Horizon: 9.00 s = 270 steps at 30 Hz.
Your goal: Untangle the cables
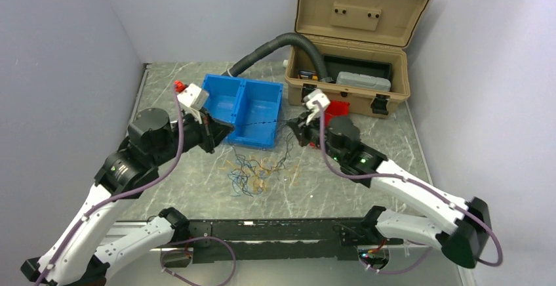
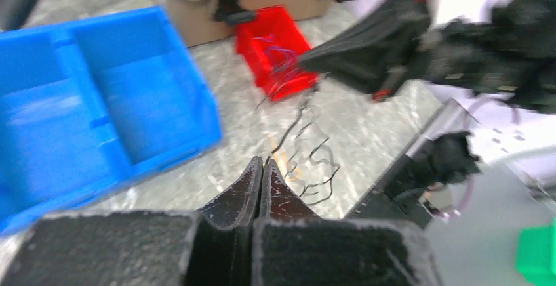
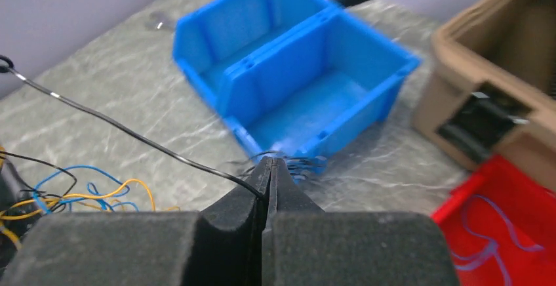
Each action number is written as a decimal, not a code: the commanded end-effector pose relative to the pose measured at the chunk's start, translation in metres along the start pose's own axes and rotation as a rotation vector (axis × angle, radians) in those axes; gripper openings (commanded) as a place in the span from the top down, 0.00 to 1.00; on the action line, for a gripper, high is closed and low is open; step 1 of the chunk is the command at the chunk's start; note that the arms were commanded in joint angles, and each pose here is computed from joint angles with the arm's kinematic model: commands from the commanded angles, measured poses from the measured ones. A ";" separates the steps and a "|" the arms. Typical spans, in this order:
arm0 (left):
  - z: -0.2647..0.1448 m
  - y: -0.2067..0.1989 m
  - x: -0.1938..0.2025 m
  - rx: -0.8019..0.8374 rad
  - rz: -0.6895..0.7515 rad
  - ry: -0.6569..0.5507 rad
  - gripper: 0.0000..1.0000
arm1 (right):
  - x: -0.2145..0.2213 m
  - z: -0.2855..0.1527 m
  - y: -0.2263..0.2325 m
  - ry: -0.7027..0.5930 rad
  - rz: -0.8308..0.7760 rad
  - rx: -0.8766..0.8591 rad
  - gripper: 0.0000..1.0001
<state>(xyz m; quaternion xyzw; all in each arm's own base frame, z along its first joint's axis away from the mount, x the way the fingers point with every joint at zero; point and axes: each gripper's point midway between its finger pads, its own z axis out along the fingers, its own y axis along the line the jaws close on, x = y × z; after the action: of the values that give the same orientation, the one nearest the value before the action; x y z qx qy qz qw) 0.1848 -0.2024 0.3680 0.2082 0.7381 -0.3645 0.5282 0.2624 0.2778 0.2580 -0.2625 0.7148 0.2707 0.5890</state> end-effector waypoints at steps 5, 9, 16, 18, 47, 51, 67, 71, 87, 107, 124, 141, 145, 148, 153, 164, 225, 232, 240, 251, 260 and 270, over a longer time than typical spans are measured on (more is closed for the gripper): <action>-0.023 0.084 0.042 -0.450 -0.014 0.050 1.00 | -0.149 -0.078 -0.029 -0.213 0.054 0.204 1.00; -0.006 0.085 0.063 -0.419 -0.046 0.095 1.00 | -0.187 -0.093 -0.020 -0.188 0.045 0.166 1.00; -0.039 0.115 0.054 -0.621 -0.045 0.002 1.00 | -0.107 -0.148 -0.130 -0.048 0.212 0.893 0.78; -0.049 0.119 0.049 -0.662 -0.038 -0.017 1.00 | -0.093 -0.164 -0.136 -0.073 0.285 0.904 0.72; -0.048 -0.058 -0.003 0.340 0.198 -0.129 1.00 | 0.029 -0.019 0.048 -0.023 0.554 -0.214 0.06; -0.052 -0.059 -0.004 0.339 0.197 -0.158 1.00 | 0.037 -0.015 0.073 0.013 0.428 -0.299 0.04; -0.019 -0.018 0.030 0.186 0.180 -0.066 1.00 | 0.088 0.001 0.079 0.079 0.572 -0.115 0.02; -0.008 0.001 0.040 0.109 0.192 -0.016 1.00 | 0.080 -0.012 0.056 0.025 0.604 -0.010 0.03; 0.000 0.048 0.035 -0.123 0.289 0.005 1.00 | 0.145 0.027 0.094 0.235 0.690 0.032 0.16; -0.021 0.082 0.034 -0.321 0.243 -0.121 1.00 | 0.210 0.068 0.091 0.472 0.625 0.317 0.79; -0.105 0.166 0.028 -0.952 0.073 -0.255 1.00 | 0.139 -0.089 -0.082 0.184 0.852 0.993 1.00; -0.138 0.178 0.026 -1.064 -0.001 -0.371 1.00 | 0.075 -0.251 -0.167 -0.079 0.677 1.357 1.00; -0.147 0.184 0.029 -1.133 -0.004 -0.354 1.00 | 0.053 -0.266 -0.171 -0.137 0.642 1.371 1.00; -0.144 0.183 0.029 -1.121 -0.005 -0.347 1.00 | 0.044 -0.268 -0.169 -0.145 0.637 1.347 1.00; -0.095 0.145 0.018 -0.755 0.117 -0.346 1.00 | 0.038 -0.217 -0.147 -0.048 0.560 1.032 1.00; -0.065 0.120 0.021 -0.550 0.189 -0.281 1.00 | 0.048 -0.193 -0.121 0.014 0.537 0.802 0.90; -0.050 0.096 0.025 -0.390 0.243 -0.239 1.00 | 0.196 -0.045 -0.073 0.234 1.200 1.026 0.74; -0.056 0.101 0.024 -0.427 0.237 -0.255 1.00 | 0.152 -0.086 -0.100 0.097 1.123 1.091 1.00; -0.071 0.118 0.023 -0.554 0.196 -0.276 1.00 | 0.076 -0.139 -0.119 -0.139 1.050 1.025 0.40; -0.068 0.119 0.024 -0.552 0.197 -0.263 1.00 | 0.132 -0.069 -0.075 0.112 1.251 0.919 0.21; -0.067 0.120 0.026 -0.552 0.196 -0.254 1.00 | 0.191 -0.025 -0.068 0.201 1.324 0.950 0.23; -0.066 0.121 0.027 -0.553 0.194 -0.250 1.00 | 0.215 -0.012 -0.078 0.230 1.282 1.039 1.00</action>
<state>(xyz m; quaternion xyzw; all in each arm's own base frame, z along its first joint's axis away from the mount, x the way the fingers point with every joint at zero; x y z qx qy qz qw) 0.2160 -0.0784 0.3043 0.0947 0.7232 -0.1176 0.6740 0.2578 0.1993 0.0254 0.4660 0.8291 0.1489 0.2708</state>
